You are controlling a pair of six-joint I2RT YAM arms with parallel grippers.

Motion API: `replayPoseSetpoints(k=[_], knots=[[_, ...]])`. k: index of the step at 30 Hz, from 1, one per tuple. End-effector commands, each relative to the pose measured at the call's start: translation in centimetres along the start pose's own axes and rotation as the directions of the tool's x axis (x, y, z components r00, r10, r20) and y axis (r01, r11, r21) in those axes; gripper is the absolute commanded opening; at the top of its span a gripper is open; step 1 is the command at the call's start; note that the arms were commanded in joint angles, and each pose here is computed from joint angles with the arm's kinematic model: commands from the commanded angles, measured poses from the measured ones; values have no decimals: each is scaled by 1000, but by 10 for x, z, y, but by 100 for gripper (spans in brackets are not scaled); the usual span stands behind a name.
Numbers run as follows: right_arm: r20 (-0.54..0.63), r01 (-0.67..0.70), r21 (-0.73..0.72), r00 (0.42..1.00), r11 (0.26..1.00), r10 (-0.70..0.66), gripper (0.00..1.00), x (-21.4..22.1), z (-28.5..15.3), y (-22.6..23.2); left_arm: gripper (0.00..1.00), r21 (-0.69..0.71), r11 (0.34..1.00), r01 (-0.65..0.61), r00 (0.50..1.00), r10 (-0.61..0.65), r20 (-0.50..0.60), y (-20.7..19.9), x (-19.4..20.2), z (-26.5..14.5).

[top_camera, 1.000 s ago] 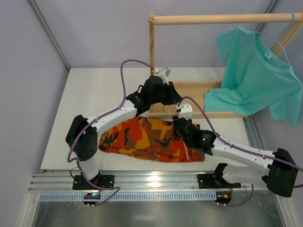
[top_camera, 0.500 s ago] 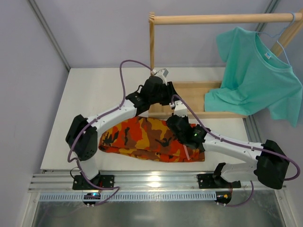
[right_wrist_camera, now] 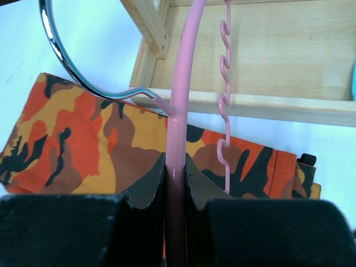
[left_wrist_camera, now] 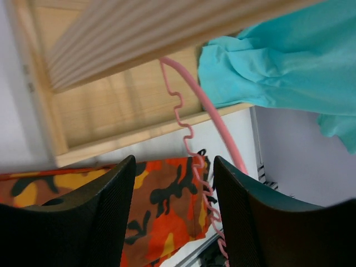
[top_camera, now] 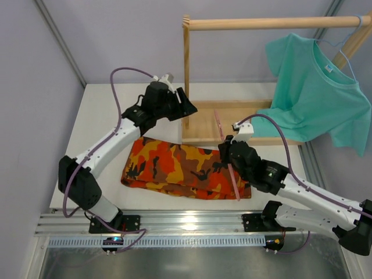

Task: Place the trousers on the hanger
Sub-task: Pass the hanger from the left arm to the right, then place trousers on hanger

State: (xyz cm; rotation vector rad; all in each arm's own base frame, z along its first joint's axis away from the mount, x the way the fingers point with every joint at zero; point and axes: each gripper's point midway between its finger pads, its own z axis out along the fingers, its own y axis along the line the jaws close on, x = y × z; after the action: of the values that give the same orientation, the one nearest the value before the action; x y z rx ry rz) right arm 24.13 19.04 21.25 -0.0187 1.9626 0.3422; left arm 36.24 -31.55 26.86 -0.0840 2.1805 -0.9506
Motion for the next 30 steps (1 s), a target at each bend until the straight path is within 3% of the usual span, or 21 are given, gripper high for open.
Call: replayPoseSetpoints(k=[1,8,15,23,30], knots=[[27,-120,-90,992,989,123,4,-14,-9,16,59,-67,998,-1,998,-3,-64,42,4,-31],[18,-215,-246,974,945,226,4,-25,-18,46,68,-289,957,-13,999,4,-32,144,-27,-94],[-50,-323,-385,943,864,330,4,-28,-12,89,72,-515,850,113,979,-183,-87,271,-17,-121],[-56,-351,-506,925,788,376,4,-46,-6,131,73,-475,867,151,950,-260,-172,304,10,-100],[-86,-402,-427,910,810,406,4,-36,1,128,71,-483,857,181,920,-321,-225,319,39,-90]])
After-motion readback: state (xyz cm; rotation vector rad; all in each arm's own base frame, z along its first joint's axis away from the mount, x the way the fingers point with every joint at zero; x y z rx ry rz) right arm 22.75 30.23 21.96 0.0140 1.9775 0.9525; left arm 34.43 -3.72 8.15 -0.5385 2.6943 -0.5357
